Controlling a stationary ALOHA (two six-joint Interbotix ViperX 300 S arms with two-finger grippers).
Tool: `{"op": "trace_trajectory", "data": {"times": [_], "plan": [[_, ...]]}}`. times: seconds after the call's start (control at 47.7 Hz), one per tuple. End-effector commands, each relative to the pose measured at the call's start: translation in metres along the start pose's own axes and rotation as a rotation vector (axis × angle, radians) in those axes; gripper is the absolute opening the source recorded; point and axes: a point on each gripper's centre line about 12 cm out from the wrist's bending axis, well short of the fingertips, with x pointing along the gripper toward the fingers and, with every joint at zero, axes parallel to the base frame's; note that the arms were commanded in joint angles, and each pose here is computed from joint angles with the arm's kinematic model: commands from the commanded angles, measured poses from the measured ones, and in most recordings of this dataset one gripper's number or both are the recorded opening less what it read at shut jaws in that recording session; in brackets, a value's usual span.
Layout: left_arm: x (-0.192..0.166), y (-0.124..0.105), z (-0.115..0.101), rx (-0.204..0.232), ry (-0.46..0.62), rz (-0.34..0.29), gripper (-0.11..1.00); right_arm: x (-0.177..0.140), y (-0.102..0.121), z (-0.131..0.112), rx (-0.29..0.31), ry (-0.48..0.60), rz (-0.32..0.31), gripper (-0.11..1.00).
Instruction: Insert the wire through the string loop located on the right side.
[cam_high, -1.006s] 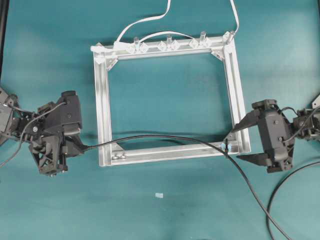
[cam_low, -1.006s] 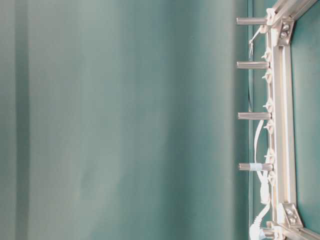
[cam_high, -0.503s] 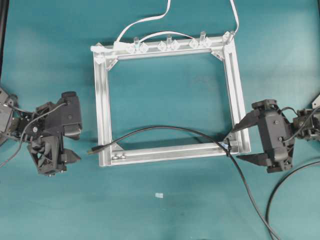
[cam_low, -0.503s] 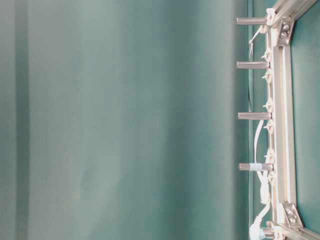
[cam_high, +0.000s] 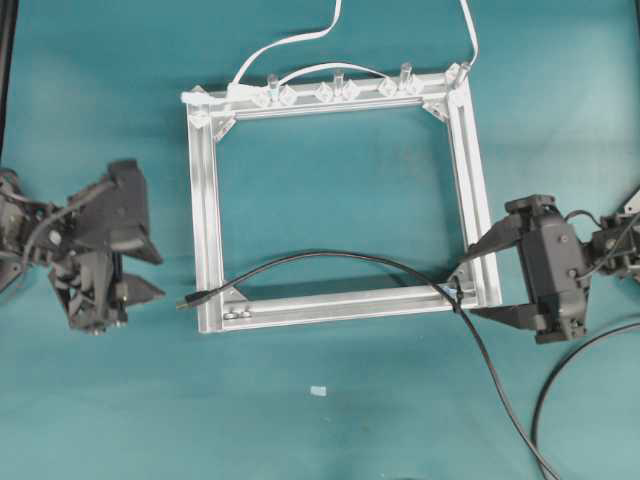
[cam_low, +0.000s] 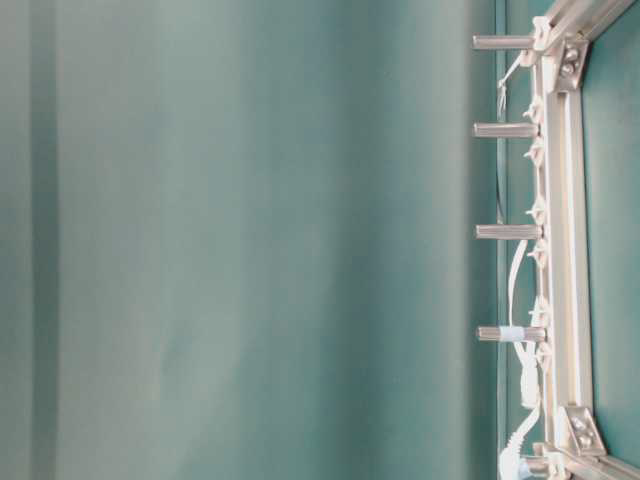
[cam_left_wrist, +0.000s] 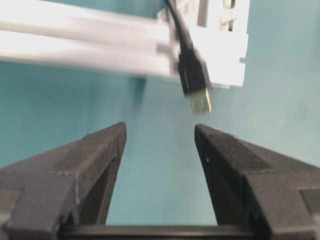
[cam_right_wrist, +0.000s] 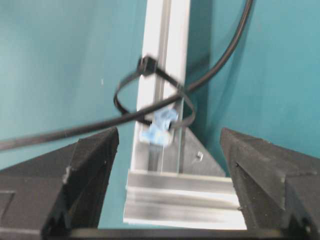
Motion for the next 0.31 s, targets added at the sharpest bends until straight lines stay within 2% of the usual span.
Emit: {"op": "trace_trajectory", "data": {"times": [0.0,0.063,0.189,0.293], "plan": [[-0.011,0.001,0.01,0.01,-0.072,-0.016,0.6,-0.007,0.0,0.02,0.007,-0.081,0.003,0.87],[-0.016,0.002,0.011,0.017,-0.095,-0.02,0.6,-0.012,-0.001,0.025,0.013,-0.108,0.002,0.88],[-0.025,0.004,0.012,0.059,-0.15,-0.029,0.6,-0.024,-0.004,0.037,0.028,-0.172,-0.003,0.88],[-0.03,0.009,0.015,0.068,-0.199,-0.029,0.6,-0.032,-0.006,0.044,0.035,-0.216,-0.005,0.87]]}}
